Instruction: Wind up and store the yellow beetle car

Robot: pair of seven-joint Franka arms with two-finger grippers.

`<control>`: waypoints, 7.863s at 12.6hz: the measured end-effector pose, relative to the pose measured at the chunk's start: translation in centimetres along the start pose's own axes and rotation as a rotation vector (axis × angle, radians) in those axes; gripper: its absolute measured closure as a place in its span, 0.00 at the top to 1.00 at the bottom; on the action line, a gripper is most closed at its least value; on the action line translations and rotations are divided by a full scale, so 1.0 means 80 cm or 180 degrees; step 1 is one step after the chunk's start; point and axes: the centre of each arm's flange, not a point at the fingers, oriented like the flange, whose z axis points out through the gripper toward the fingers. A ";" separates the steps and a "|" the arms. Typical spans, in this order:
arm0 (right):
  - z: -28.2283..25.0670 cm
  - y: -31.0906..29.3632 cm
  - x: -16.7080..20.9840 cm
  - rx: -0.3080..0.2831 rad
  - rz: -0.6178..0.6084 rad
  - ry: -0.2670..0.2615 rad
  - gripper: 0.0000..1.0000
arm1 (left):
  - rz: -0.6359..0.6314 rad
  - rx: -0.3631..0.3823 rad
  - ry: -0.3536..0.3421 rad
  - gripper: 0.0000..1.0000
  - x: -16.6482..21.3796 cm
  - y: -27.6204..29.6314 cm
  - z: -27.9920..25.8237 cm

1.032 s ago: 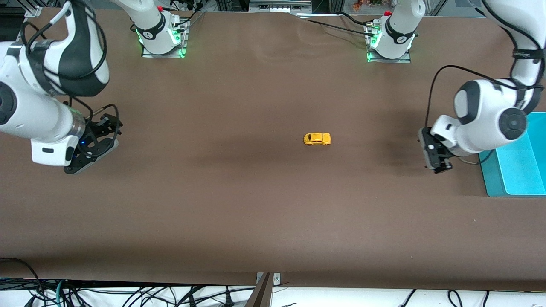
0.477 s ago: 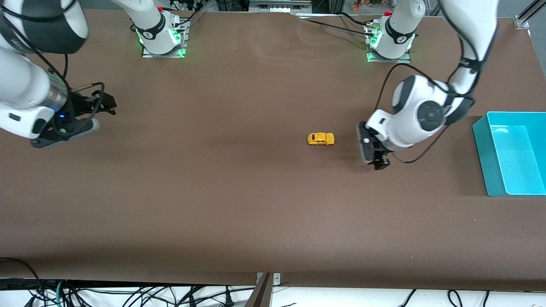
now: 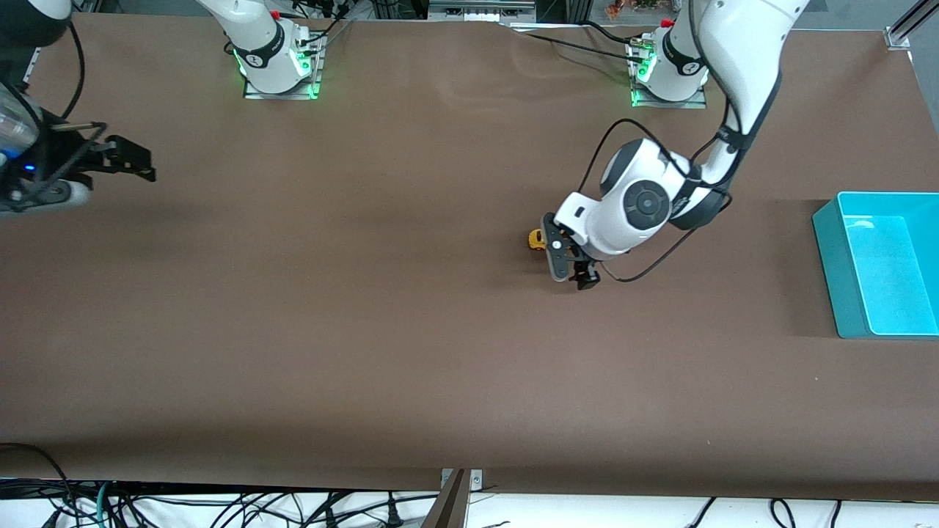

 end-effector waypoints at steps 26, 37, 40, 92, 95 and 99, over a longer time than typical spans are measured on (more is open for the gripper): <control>0.005 0.014 -0.024 0.0031 0.0495 0.0057 1.00 | 0.0051 0.0147 -0.0408 0.53 0.011 0.107 0.093; 0.005 0.014 -0.024 0.0033 0.0497 0.0056 1.00 | 0.0032 0.0286 -0.0489 0.45 -0.060 0.044 -0.031; 0.005 0.014 -0.023 0.0033 0.0498 0.0056 1.00 | 0.0068 0.0182 -0.0439 0.45 -0.155 -0.014 -0.089; 0.012 0.031 -0.021 0.0038 0.0574 0.0057 1.00 | -0.0772 0.0235 -0.0140 1.00 -0.704 -0.165 -0.262; 0.011 0.031 -0.020 0.0037 0.0574 0.0067 1.00 | -0.1528 0.0433 -0.0171 1.00 -0.569 -0.167 -0.328; 0.011 0.031 -0.020 0.0035 0.0573 0.0083 1.00 | -0.2583 0.0552 -0.0140 1.00 -0.425 -0.136 -0.412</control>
